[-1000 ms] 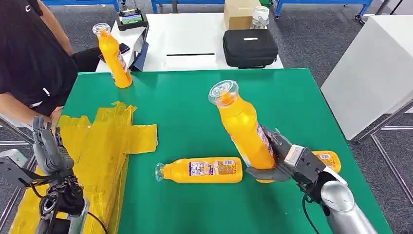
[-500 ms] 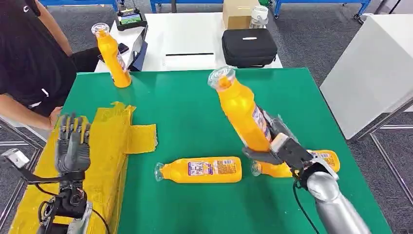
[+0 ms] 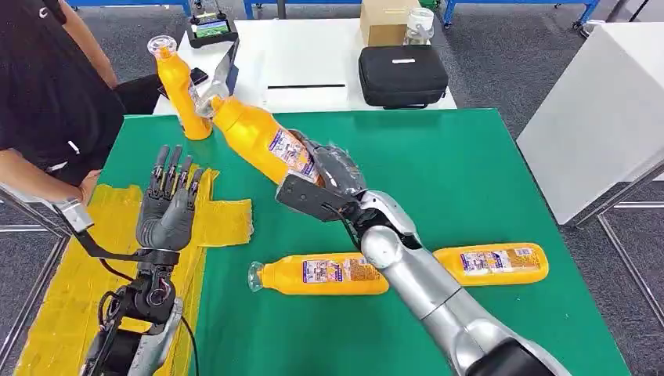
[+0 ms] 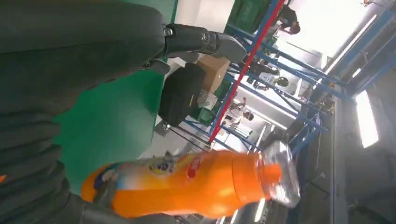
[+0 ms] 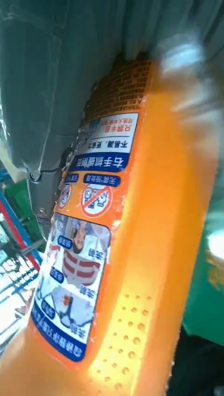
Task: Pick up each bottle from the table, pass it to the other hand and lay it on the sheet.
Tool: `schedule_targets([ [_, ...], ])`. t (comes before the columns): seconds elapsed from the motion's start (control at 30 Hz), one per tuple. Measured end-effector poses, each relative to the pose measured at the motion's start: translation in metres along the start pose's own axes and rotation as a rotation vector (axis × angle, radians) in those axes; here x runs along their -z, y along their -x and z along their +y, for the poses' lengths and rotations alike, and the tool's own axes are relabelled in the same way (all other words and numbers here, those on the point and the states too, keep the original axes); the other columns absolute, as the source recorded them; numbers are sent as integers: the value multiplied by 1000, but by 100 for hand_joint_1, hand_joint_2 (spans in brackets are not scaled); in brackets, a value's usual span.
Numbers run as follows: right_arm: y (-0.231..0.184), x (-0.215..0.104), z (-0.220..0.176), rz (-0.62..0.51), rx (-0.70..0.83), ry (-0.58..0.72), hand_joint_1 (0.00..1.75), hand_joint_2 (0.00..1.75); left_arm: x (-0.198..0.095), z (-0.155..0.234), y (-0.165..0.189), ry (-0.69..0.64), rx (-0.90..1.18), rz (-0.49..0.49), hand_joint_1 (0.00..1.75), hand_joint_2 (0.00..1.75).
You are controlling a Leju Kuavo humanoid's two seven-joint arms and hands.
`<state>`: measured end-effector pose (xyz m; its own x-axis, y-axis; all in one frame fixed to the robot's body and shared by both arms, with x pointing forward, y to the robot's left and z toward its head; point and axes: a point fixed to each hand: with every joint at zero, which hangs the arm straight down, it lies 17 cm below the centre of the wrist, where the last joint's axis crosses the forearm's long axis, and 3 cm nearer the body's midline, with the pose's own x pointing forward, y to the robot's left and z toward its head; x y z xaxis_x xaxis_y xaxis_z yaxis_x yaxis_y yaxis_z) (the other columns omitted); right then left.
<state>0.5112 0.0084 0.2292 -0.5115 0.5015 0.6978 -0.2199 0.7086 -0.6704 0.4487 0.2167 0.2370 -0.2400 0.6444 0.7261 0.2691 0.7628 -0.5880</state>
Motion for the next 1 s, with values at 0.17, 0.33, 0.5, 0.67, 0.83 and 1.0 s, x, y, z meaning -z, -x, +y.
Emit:
schedule_targets([
  [0.17,2,5,15,14,0,-34,175,175,1,-2,0,4,-4,1,0,175],
  [0.33,3,7,23,20,-5,-53,175,175,3,-1,1,2,-6,4,0,175],
  [0.5,-14,9,42,-7,-36,-88,175,175,9,-2,2,2,-8,3,0,175],
  [0.67,-27,9,54,-23,-43,-108,175,175,11,-2,2,2,-9,2,0,175],
  [0.83,-28,8,57,-28,-49,-116,175,175,11,-1,4,-2,-9,5,0,175],
  [1.0,-29,7,63,-27,-67,-134,175,175,11,-1,4,-3,-10,6,0,175],
])
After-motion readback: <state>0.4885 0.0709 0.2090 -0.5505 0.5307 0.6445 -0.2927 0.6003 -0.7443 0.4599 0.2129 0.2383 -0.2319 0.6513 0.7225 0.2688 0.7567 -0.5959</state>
